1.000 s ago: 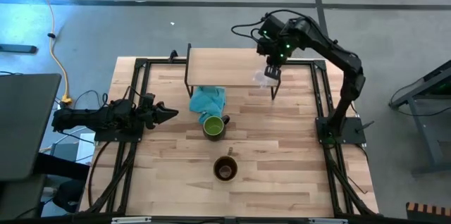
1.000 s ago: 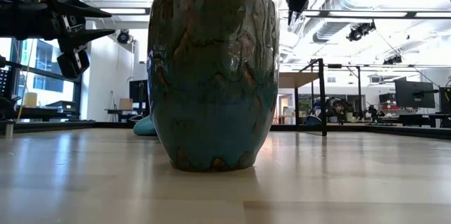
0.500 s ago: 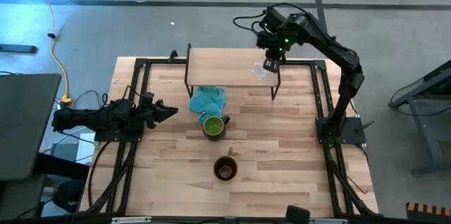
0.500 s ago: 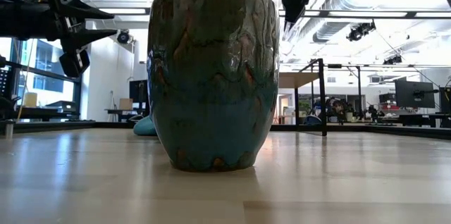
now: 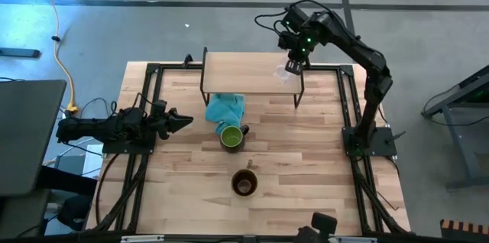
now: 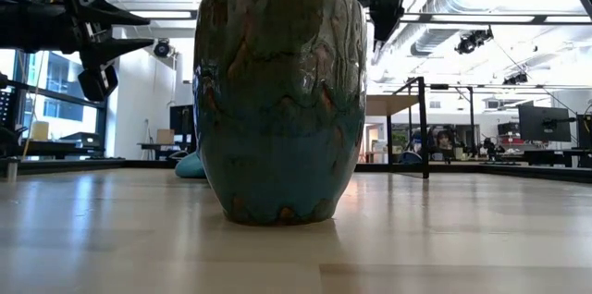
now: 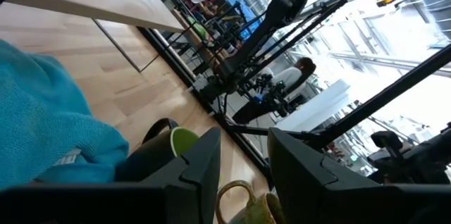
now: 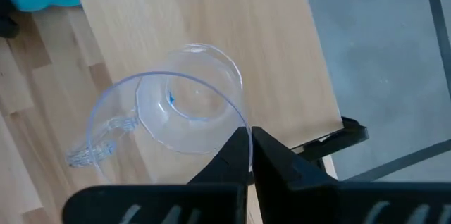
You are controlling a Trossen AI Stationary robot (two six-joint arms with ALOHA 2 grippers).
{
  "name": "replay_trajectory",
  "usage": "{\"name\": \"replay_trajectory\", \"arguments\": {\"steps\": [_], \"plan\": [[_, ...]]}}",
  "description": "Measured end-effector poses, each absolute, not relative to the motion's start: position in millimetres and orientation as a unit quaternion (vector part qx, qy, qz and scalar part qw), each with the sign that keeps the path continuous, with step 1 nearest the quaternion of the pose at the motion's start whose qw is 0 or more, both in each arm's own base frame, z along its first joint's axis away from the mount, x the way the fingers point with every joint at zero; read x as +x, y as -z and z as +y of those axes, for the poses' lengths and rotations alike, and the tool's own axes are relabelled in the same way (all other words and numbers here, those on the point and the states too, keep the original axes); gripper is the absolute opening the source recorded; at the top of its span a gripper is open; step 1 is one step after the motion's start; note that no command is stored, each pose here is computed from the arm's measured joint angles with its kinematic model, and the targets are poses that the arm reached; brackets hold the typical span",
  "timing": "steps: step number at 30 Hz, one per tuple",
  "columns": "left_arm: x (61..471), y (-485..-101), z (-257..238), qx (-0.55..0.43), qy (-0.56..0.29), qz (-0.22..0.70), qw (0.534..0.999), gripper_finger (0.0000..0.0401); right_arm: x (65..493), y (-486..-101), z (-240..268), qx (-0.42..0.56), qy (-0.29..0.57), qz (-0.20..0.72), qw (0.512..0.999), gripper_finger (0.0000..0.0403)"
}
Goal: Stack small to large cups/mugs on shelf
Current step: Put the transparent mug on the shelf
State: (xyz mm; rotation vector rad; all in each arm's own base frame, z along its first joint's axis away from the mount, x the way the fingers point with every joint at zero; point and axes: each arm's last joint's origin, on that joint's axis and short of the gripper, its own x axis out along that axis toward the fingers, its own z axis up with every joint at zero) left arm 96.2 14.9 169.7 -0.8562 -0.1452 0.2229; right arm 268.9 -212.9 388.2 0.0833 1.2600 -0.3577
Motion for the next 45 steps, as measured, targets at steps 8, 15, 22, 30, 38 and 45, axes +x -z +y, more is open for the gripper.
{"name": "replay_trajectory", "arguments": {"steps": [8,15,22,30,38,45], "plan": [[96.2,-169.8,15.1,-0.414,-0.111,-0.072,0.901,0.0106,266.0,-389.8,-222.9,0.032,0.178,0.57,0.802,0.0],[96.2,-170.0,15.1,-0.414,-0.11,-0.073,0.901,0.0106,266.1,-385.7,-227.9,0.034,0.172,0.574,0.8,0.0],[96.2,-169.9,15.1,-0.414,-0.11,-0.073,0.901,0.0106,271.4,-371.0,-234.8,0.047,0.158,0.599,0.784,0.0],[96.2,-169.9,15.1,-0.412,-0.111,-0.072,0.902,0.0106,272.5,-370.6,-235.5,0.042,0.156,0.597,0.786,0.0],[96.1,-169.9,15.3,-0.405,-0.114,-0.073,0.904,0.0106,272.5,-370.6,-235.5,0.044,0.153,0.596,0.787,0.0],[96.1,-170.0,15.3,-0.402,-0.115,-0.073,0.905,0.0106,273.7,-370.8,-235.8,0.045,0.151,0.589,0.792,0.0]]}}
